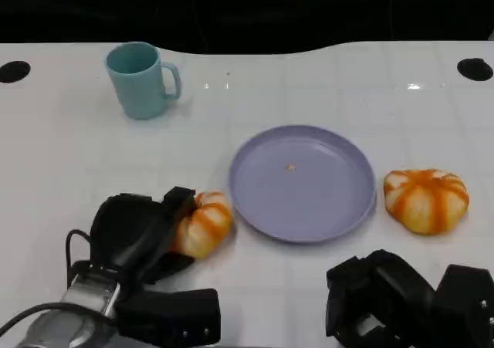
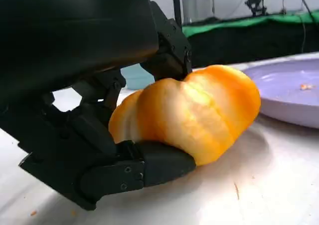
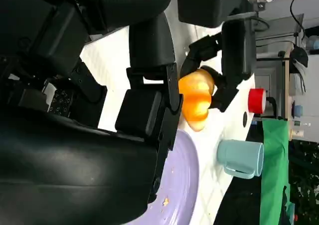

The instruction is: Grasp the bread from the table and place it into the plate.

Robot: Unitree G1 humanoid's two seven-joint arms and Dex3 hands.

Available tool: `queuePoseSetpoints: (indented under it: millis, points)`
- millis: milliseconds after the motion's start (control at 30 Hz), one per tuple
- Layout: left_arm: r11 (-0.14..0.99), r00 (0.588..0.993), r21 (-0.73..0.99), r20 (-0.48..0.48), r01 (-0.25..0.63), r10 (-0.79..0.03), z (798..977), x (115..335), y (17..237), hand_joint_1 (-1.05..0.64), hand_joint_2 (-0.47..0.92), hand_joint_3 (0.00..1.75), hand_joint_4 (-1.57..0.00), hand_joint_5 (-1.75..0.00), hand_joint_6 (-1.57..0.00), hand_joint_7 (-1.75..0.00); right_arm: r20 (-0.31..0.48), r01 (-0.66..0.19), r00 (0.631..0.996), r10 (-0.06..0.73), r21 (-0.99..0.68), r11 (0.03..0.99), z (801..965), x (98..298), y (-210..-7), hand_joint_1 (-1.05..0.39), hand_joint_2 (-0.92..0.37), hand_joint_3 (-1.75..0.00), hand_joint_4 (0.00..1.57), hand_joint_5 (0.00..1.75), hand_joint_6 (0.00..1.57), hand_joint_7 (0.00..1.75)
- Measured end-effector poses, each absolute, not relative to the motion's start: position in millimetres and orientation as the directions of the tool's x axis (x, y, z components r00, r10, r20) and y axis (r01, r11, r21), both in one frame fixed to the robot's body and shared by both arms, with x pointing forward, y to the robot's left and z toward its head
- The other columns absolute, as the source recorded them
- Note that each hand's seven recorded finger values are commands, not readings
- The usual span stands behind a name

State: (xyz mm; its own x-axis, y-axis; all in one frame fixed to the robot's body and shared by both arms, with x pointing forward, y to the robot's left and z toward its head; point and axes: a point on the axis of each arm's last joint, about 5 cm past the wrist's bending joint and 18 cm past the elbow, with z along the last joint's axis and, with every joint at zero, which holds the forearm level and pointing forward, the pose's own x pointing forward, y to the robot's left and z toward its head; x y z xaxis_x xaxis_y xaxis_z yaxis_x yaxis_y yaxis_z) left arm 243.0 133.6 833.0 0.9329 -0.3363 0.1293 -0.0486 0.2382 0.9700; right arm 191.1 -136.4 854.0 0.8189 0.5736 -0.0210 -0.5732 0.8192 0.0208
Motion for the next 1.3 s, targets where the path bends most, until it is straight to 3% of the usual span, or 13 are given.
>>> queuePoseSetpoints:
  millis: [233,733,1000,1133,1200,1300]
  points:
    - [0.250,0.922,0.964,0.181,-0.096,-0.342,832.9,242.6,133.7,-0.21,0.33,1.51,-0.91,-1.75,-0.70,-1.75,-0.016,-0.574,0.819,0.574,0.019,0.819,854.5,191.2,-136.3,-1.05,-0.13,-1.24,1.54,1.27,1.57,0.96]
    - [0.283,0.894,0.933,0.310,-0.222,-0.323,862.8,251.3,139.5,-0.20,0.33,1.52,-0.94,-1.75,-0.72,-1.75,-0.010,-0.574,0.819,0.574,0.019,0.819,854.2,190.1,-135.9,-1.05,-0.12,-1.24,1.54,1.26,1.57,0.96]
    - [0.314,0.872,0.915,0.357,-0.254,-0.334,876.2,249.7,140.9,-0.22,0.32,1.40,-0.92,-1.75,-0.71,-1.75,-0.006,-0.570,0.821,0.570,0.021,0.821,854.7,189.4,-134.1,-1.05,-0.12,-1.25,1.54,1.27,1.57,0.96]
    - [0.338,0.849,0.905,0.381,-0.260,-0.367,881.6,249.8,137.5,-0.26,0.40,1.26,-0.90,-1.75,-0.67,-1.75,-0.005,-0.570,0.822,0.570,0.023,0.821,854.6,189.3,-133.9,-1.05,-0.11,-1.25,1.54,1.26,1.57,0.96]
    - [0.341,0.842,0.904,0.382,-0.256,-0.381,884.3,251.1,136.0,-0.28,0.45,1.11,-0.87,-1.75,-0.64,-1.75,-0.006,-0.570,0.822,0.570,0.023,0.822,854.6,189.2,-133.8,-1.05,-0.12,-1.25,1.53,1.26,1.57,0.97]
    - [0.346,0.837,0.909,0.369,-0.233,-0.405,889.2,254.2,133.2,-0.27,0.45,0.99,-0.87,-1.75,-0.65,-1.75,-0.004,-0.568,0.823,0.569,0.020,0.822,855.2,189.0,-133.6,-1.05,-0.12,-1.25,1.53,1.26,1.57,0.97]
